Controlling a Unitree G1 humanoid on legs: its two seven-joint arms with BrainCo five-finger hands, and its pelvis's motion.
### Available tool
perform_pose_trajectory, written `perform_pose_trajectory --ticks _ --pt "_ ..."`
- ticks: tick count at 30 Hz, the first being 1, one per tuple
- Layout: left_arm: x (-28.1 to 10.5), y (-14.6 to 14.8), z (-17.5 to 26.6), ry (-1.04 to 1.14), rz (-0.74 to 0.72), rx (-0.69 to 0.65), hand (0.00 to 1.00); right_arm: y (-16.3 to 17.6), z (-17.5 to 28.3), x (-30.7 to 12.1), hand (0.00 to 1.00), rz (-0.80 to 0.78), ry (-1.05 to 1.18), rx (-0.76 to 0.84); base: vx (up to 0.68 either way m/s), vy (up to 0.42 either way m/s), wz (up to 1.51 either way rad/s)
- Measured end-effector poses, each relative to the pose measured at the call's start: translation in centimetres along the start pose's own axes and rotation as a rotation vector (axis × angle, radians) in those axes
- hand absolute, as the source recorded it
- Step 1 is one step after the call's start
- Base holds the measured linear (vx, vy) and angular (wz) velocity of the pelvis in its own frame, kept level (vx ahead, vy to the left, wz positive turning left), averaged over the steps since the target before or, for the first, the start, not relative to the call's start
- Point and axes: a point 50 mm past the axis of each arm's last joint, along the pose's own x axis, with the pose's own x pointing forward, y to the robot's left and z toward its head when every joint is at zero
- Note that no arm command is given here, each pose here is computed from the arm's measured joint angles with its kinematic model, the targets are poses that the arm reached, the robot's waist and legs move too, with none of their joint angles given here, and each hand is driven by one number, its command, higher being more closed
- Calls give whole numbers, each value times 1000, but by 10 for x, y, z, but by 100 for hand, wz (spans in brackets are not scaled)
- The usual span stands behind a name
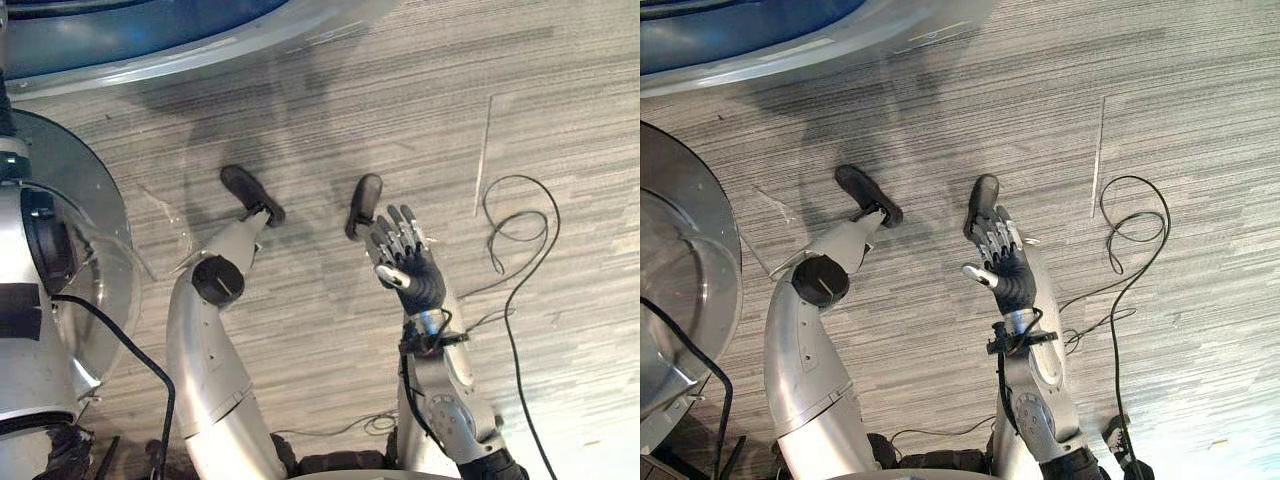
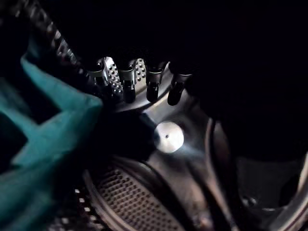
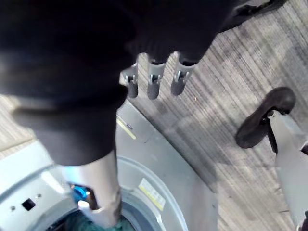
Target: Pick up the laundry basket with both hands and put the clothes into the washing machine.
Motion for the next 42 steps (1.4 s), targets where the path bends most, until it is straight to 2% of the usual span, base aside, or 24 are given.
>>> perform_pose_trajectory --ticks 2,6,15,18,20,24,26,29,31,32,34,36,39,42 --pt "0 1 -2 5 37 -83 0 -1 0 5 0 -7 -1 -23 -96 -20 26" --pt "-2 1 -7 29 84 -140 0 -2 1 14 0 15 12 -93 -102 -23 17" --pt "-7 -7 -29 95 74 -41 0 0 1 30 0 49 13 -132 -94 -13 3" --pt "-16 0 -43 119 72 -4 0 -1 0 31 0 47 19 -136 -83 -15 -1" --pt "-30 13 -63 167 76 70 0 -4 -3 34 0 37 29 -142 -95 -17 -1" --pt "-86 50 -125 311 99 260 0 -12 -14 36 0 -28 62 -121 -74 -9 -6" --pt "-138 69 -163 417 118 338 0 -19 -16 37 0 -93 62 -100 -102 -13 -3" --pt "-197 73 -196 528 74 436 0 -34 -16 31 0 -172 68 -125 -104 -8 -6" --pt "-268 80 -226 713 88 482 0 -49 -16 20 0 -244 80 -179 -102 -2 3" --pt "-287 82 -231 766 98 490 0 -52 -16 17 0 -258 82 -195 -90 -1 6" --pt "-365 89 -243 982 131 515 0 -61 -21 7 0 -302 111 -245 -88 -3 10" --pt "-415 87 -245 1114 134 563 0 -71 -31 -5 0 -335 178 -309 -84 -24 23" --pt "-463 88 -242 1255 86 650 0 -86 -58 -26 0 -379 345 -388 -29 -49 28" --pt "-506 95 -231 1387 125 668 0 -94 -83 -60 0 -426 506 -422 76 -58 34"
